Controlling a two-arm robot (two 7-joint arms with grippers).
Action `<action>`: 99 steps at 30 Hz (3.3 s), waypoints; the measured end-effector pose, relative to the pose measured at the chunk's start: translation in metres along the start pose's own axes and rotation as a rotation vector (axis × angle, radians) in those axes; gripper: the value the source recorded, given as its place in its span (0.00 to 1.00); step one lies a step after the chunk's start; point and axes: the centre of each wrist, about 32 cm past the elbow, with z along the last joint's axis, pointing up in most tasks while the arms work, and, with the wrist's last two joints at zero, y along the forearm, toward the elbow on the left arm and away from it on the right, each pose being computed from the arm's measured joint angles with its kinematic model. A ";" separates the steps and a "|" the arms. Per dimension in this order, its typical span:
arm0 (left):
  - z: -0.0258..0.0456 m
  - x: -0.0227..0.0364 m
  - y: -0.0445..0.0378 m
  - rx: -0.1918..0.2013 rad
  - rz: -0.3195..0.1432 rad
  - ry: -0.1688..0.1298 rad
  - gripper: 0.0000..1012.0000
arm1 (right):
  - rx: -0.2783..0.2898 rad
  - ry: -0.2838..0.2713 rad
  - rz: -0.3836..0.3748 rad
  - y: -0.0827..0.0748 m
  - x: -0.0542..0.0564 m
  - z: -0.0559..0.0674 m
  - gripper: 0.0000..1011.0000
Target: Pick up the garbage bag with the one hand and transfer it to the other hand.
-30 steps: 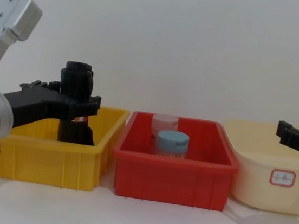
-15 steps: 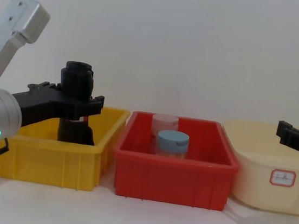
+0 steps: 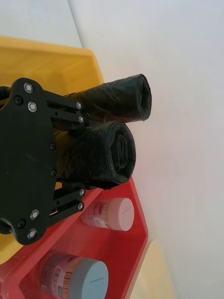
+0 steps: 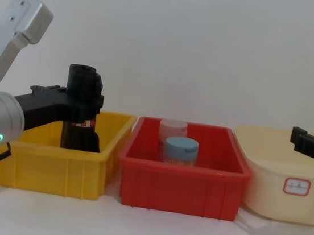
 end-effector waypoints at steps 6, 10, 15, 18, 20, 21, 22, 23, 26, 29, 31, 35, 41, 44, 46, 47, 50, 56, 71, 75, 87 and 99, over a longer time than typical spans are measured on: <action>0.0072 0.0007 -0.0009 -0.020 -0.004 -0.017 0.51 | 0.000 0.000 0.000 0.000 0.000 0.000 0.99; 0.0202 0.0029 -0.0020 -0.051 -0.013 -0.045 0.48 | 0.000 0.000 0.000 0.000 0.000 0.000 0.99; 0.0382 0.0064 -0.0046 -0.089 -0.032 -0.080 0.46 | 0.000 0.000 0.000 0.000 0.000 0.000 0.99; 0.0533 0.0095 -0.0075 -0.121 -0.051 -0.106 0.45 | 0.000 0.000 0.000 0.000 0.000 0.000 0.99; 0.0616 0.0112 -0.0097 -0.138 -0.065 -0.120 0.44 | 0.000 0.000 0.000 0.000 0.000 0.000 0.99; 0.0676 0.0122 -0.0115 -0.149 -0.078 -0.129 0.44 | 0.000 0.000 0.000 0.000 0.000 0.000 0.99; 0.0723 0.0130 -0.0130 -0.159 -0.085 -0.136 0.44 | 0.000 0.000 0.000 0.000 0.000 0.000 0.99; 0.0757 0.0134 -0.0143 -0.165 -0.095 -0.141 0.44 | 0.000 0.000 0.000 0.000 0.000 0.000 0.99; 0.0894 0.0151 -0.0209 -0.190 -0.128 -0.162 0.44 | 0.000 0.000 0.000 0.000 0.000 0.000 0.99; 0.0997 0.0160 -0.0291 -0.206 -0.166 -0.175 0.44 | 0.000 0.000 0.000 0.000 0.000 0.000 0.99; 0.1049 0.0162 -0.0362 -0.215 -0.194 -0.177 0.44 | 0.000 0.000 0.000 0.000 0.000 0.000 0.99; 0.1100 0.0168 -0.0509 -0.223 -0.247 -0.170 0.44 | 0.000 0.000 0.000 0.000 0.000 0.000 0.99; 0.1080 0.0152 -0.0786 -0.227 -0.334 -0.129 0.44 | 0.000 0.000 0.000 0.000 0.000 0.000 0.99; 0.1036 0.0123 -0.0927 -0.226 -0.375 -0.099 0.44 | 0.000 0.000 0.000 0.000 0.000 0.000 0.99; 0.0997 0.0092 -0.1031 -0.229 -0.409 -0.077 0.44 | 0.000 0.000 0.000 0.000 0.000 0.000 0.99; 0.0979 0.0074 -0.1077 -0.227 -0.421 -0.068 0.44 | 0.000 0.000 0.000 0.000 0.000 0.000 0.99; 0.0926 0.0014 -0.1210 -0.230 -0.464 -0.038 0.44 | 0.000 0.000 0.000 0.000 0.000 0.000 0.99; 0.0843 -0.0137 -0.1436 -0.233 -0.539 0.011 0.44 | 0.000 0.000 0.000 0.000 0.000 0.000 0.99; 0.0815 -0.0543 -0.1639 -0.233 -0.684 0.075 0.44 | 0.000 0.000 0.000 0.000 0.000 0.000 0.99; 0.0835 -0.0612 -0.1626 -0.234 -0.706 0.079 0.44 | 0.000 0.000 0.000 0.000 0.000 0.000 0.99; 0.0852 -0.0655 -0.1507 -0.214 -0.718 0.081 0.44 | 0.000 0.000 0.000 0.000 0.000 0.000 0.99; 0.0846 -0.0654 -0.1423 -0.198 -0.719 0.083 0.44 | 0.000 0.000 0.000 0.000 0.000 0.000 0.99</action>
